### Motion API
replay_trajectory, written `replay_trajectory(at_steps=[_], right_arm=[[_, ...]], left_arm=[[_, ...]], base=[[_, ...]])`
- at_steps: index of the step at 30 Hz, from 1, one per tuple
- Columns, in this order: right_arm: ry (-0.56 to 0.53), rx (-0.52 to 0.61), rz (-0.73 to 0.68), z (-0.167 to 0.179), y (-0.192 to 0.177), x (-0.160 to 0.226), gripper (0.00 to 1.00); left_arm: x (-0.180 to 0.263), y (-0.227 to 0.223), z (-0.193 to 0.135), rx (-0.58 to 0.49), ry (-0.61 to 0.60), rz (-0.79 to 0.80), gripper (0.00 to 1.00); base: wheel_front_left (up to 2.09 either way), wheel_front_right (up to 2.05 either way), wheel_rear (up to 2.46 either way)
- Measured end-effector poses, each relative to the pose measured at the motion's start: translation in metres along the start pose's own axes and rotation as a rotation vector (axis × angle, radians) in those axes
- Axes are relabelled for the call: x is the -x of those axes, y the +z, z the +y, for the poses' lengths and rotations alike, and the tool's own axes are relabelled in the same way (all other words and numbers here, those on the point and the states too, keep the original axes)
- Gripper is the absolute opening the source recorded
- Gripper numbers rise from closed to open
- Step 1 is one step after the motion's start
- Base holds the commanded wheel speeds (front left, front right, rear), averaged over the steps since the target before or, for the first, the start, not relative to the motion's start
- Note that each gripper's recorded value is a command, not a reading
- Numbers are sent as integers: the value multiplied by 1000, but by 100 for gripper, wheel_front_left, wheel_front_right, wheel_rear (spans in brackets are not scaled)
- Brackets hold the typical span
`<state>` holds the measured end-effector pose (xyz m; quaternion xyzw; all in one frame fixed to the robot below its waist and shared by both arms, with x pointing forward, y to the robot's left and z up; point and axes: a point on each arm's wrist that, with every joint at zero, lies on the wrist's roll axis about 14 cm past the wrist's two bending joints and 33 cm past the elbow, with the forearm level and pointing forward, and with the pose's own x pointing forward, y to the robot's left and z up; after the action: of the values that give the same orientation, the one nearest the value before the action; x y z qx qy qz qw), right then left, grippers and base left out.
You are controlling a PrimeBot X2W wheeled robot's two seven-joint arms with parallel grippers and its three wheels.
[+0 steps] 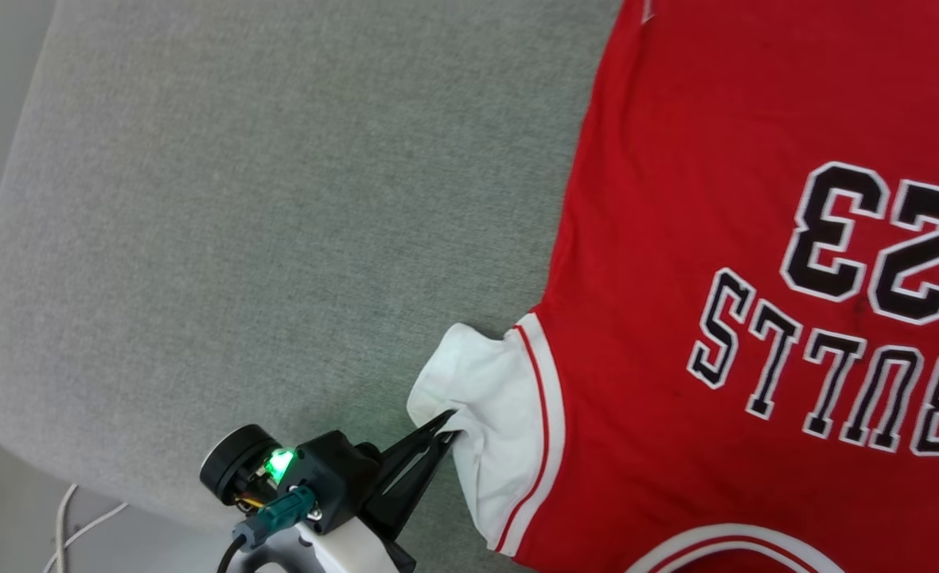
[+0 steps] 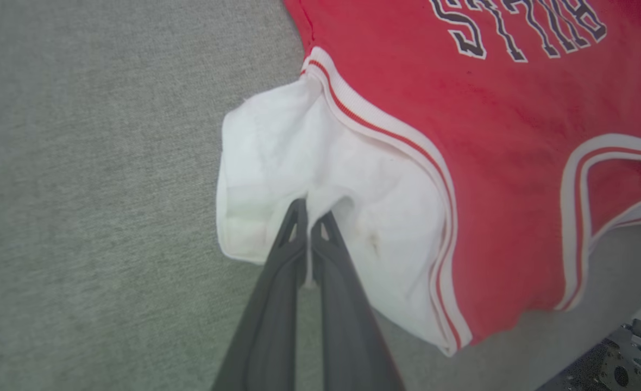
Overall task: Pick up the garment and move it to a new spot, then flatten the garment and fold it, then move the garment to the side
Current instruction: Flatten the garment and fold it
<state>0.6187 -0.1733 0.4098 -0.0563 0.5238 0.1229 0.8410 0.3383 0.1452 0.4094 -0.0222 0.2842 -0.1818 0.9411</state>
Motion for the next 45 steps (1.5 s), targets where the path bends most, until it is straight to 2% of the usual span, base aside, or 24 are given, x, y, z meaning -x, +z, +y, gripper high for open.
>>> replay_trajectory(at_steps=[8,15,17,18,31,35,38,45], right_arm=[[-16,-64,74,7,4,-47,100],[-19,-73,129,14,-6,-65,100],[-14,-82,135,14,-9,-66,49],[-11,-86,137,15,-11,-67,0],[-13,-95,179,17,-45,-39,0],[-27,-87,202,13,-68,-21,0],[-6,-134,206,11,-87,-7,0],[-1,-149,203,2,-139,33,0]], left_arm=[[-4,-10,11,28,48,31,0],[-2,-14,18,29,77,50,0],[-3,-14,18,29,78,50,0],[-3,-14,19,29,79,50,0],[2,4,16,-21,64,-8,0],[6,14,13,-29,53,-43,0],[10,14,11,-23,49,-49,0],[19,17,8,-29,40,-78,0]], base=[[0,0,0],[0,0,0],[0,0,0],[0,0,0],[0,0,0],[0,0,0],[0,0,0],[0,0,0]])
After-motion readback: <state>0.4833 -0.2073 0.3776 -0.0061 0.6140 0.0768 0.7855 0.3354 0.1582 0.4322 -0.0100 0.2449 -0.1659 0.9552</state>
